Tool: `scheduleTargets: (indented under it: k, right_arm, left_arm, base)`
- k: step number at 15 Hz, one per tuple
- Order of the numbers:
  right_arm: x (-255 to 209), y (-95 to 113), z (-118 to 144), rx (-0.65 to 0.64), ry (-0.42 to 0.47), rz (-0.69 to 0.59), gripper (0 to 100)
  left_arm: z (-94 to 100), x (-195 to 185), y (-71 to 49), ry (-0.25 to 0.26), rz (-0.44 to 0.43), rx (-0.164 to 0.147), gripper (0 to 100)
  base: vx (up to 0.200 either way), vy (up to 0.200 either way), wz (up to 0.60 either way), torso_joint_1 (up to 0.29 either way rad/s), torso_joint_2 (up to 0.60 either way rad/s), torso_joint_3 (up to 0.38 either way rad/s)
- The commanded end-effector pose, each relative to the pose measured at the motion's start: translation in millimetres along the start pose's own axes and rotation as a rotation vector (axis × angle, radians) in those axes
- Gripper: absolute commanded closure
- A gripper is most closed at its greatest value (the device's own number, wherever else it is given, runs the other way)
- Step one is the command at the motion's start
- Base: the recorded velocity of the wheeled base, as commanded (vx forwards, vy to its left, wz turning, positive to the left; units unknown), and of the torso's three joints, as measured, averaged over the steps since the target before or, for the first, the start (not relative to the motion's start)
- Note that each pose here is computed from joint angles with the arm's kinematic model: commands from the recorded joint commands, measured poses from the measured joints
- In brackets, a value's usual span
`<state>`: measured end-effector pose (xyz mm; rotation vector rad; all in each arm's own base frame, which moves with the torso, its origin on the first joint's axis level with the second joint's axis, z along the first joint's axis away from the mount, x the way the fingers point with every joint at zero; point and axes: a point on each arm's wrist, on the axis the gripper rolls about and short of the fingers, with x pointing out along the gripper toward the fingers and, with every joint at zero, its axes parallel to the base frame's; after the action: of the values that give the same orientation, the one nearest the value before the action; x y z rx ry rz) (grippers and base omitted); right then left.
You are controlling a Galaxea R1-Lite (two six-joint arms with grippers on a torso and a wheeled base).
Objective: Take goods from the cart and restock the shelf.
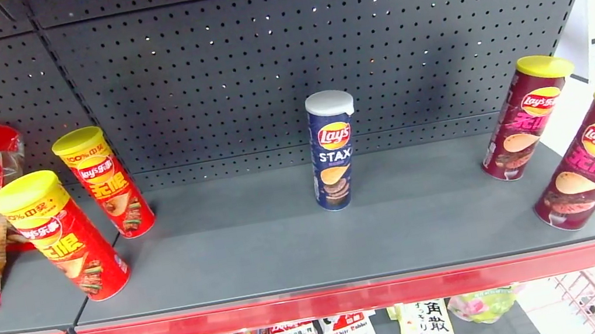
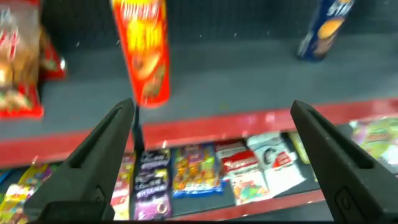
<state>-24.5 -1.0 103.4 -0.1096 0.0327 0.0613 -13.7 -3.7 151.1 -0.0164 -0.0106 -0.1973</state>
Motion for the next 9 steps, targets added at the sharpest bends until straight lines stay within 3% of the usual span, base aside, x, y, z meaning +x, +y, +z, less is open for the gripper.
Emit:
scheduleTargets:
  k: [1, 2, 4, 6, 9]
  right_arm:
    - [0.2, 0.1, -1.5, -0.002, 0.002, 0.001, 100]
    - [0.2, 0.2, -1.6, -0.001, 0.004, 0.001, 100]
    - [0.0, 0.0, -1.2, -0.003, 0.003, -0.005, 100]
    - [0.0, 0.0, -1.2, -0.003, 0.004, -0.011, 100]
    - [0.2, 0.1, -1.3, -0.004, 0.007, -0.016, 100]
  left_arm:
    - [68.5, 80.7, 2.7, 0.188, -0.283, -0.001, 0]
    - [65.6, 99.1, -4.3, 0.252, -0.455, -0.008, 0]
    - [58.6, 135.1, -13.5, 0.305, -0.546, 0.035, 0]
    - [56.9, 188.9, -21.8, 0.253, -0.589, 0.049, 0]
    - [49.7, 240.4, -31.6, 0.221, -0.683, 0.046, 0]
  base:
    - [0.000, 0.000, 0.00, 0.000, 0.00, 0.000]
    - [0.000, 0.000, 0.00, 0.000, 0.00, 0.000]
    - [0.000, 0.000, 0.00, 0.000, 0.00, 0.000]
    - [0.000, 0.000, 0.00, 0.000, 0.00, 0.000]
    - [0.000, 0.000, 0.00, 0.000, 0.00, 0.000]
